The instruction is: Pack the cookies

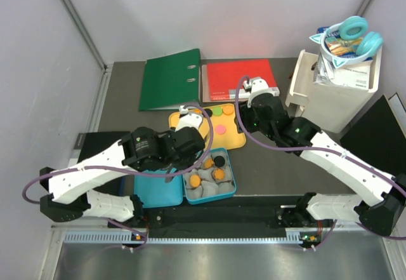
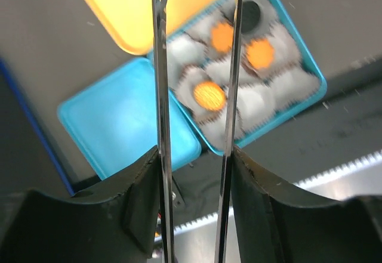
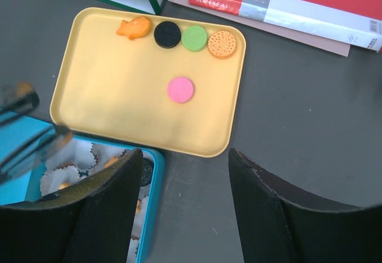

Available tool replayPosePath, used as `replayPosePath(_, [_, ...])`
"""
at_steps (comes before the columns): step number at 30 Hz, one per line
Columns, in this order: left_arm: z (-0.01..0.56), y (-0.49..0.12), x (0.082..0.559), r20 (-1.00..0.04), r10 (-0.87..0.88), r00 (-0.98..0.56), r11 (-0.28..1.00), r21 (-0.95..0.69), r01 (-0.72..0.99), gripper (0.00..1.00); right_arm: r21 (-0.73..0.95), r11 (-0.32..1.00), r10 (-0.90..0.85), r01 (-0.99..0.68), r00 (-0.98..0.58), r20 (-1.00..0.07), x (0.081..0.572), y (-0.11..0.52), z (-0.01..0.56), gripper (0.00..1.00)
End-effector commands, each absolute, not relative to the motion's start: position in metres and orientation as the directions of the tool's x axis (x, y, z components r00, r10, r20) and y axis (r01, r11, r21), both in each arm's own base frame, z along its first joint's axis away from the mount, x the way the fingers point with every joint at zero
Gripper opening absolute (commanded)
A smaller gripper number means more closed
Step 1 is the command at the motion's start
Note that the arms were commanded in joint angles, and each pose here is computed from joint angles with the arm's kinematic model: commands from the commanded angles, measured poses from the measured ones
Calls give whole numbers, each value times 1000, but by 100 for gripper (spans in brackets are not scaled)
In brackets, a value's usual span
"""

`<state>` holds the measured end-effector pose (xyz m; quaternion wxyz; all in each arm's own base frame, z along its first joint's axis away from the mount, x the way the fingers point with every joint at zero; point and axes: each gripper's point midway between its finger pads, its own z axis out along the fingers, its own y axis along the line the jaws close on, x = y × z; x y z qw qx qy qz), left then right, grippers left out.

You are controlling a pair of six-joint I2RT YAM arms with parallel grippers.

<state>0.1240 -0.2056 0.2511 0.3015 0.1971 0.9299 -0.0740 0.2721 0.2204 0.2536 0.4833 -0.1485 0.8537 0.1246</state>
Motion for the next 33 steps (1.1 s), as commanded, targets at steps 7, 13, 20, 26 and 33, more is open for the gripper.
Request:
replayPosePath(7, [213,-153,177,-654,76,-752,993,121,-4,48,92,933,-85,-348,-461,-883,274,213,267,60])
replayPosePath(13, [193,-148,223,-670,-171,-722,983,-61,-176,44,118,926,-77,-359,-485,-871,272,219,262,59])
replayPosePath(20, [184,-130,230,-660,-158,-735,973,22,-229,42,111,928,-84,-357,-489,-868,269,215,258,59])
replayPosePath(26, [170,-112,228,-641,-241,-729,954,-17,-300,43,116,923,-93,-368,-504,-859,267,218,249,59])
replayPosePath(33, [160,-73,282,-618,-410,-671,885,-93,-455,41,126,913,-98,-387,-510,-854,267,224,249,59])
